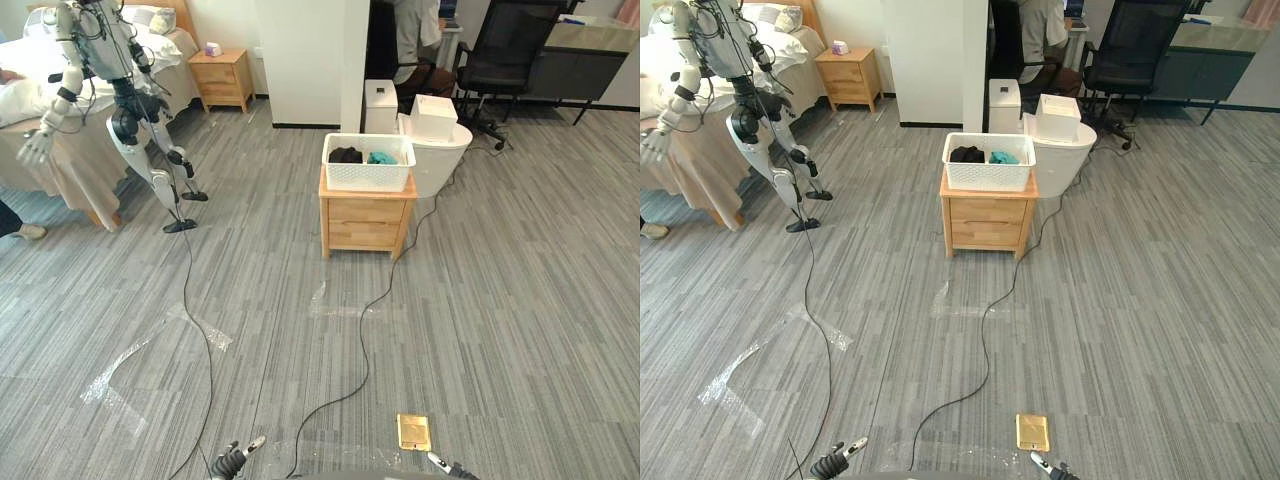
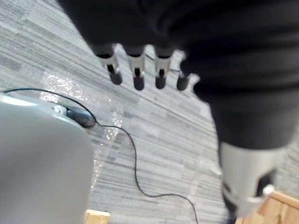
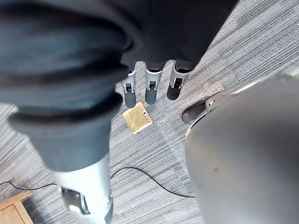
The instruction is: Pick up the laundry basket with both hands and put the clothes into the washing machine.
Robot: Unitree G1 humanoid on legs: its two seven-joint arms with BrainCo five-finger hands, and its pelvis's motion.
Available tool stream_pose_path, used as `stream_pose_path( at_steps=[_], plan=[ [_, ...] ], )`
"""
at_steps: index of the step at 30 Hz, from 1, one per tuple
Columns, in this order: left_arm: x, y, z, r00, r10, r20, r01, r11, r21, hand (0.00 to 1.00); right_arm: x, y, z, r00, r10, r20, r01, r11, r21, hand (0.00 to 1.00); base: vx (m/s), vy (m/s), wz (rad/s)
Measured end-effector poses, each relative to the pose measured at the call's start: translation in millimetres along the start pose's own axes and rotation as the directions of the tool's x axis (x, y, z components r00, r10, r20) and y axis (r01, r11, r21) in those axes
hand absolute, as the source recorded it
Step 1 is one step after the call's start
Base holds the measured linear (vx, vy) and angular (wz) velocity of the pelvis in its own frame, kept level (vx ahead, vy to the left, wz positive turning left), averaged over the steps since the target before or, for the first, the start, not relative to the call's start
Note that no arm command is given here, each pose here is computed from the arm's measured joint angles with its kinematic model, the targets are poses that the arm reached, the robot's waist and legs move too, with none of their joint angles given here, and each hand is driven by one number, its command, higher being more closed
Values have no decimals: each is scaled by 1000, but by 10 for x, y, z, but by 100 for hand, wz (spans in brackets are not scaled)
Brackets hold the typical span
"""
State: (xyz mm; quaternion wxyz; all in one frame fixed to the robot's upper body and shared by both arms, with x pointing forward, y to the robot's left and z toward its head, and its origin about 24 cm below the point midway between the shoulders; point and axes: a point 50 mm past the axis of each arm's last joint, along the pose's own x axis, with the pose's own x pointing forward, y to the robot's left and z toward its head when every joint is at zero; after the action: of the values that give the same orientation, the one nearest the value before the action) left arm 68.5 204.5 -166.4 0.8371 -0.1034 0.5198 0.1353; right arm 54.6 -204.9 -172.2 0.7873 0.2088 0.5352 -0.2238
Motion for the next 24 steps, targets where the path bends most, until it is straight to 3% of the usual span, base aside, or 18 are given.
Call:
stream_pose_path(
  at_steps=[8,15,21,24],
  plan=[
    [7,-15,18,1000,-3,6,3,1000,-27,0,17,33,79,1000,17,14,-17,1000,1,0,-25,-8,-9],
    [32,-95,82,999,-25,20,25,999,-33,0,2,-113,136,999,-33,40,28,993,116,0,20,54,14],
    [38,-38,108,1000,-7,10,7,999,-53,0,18,-48,183,998,-18,55,9,988,155,0,173,75,1],
    [69,-70,226,999,-4,43,8,995,-99,0,2,-44,-13,1000,-28,-8,29,979,200,0,331,-116,41]
  ],
)
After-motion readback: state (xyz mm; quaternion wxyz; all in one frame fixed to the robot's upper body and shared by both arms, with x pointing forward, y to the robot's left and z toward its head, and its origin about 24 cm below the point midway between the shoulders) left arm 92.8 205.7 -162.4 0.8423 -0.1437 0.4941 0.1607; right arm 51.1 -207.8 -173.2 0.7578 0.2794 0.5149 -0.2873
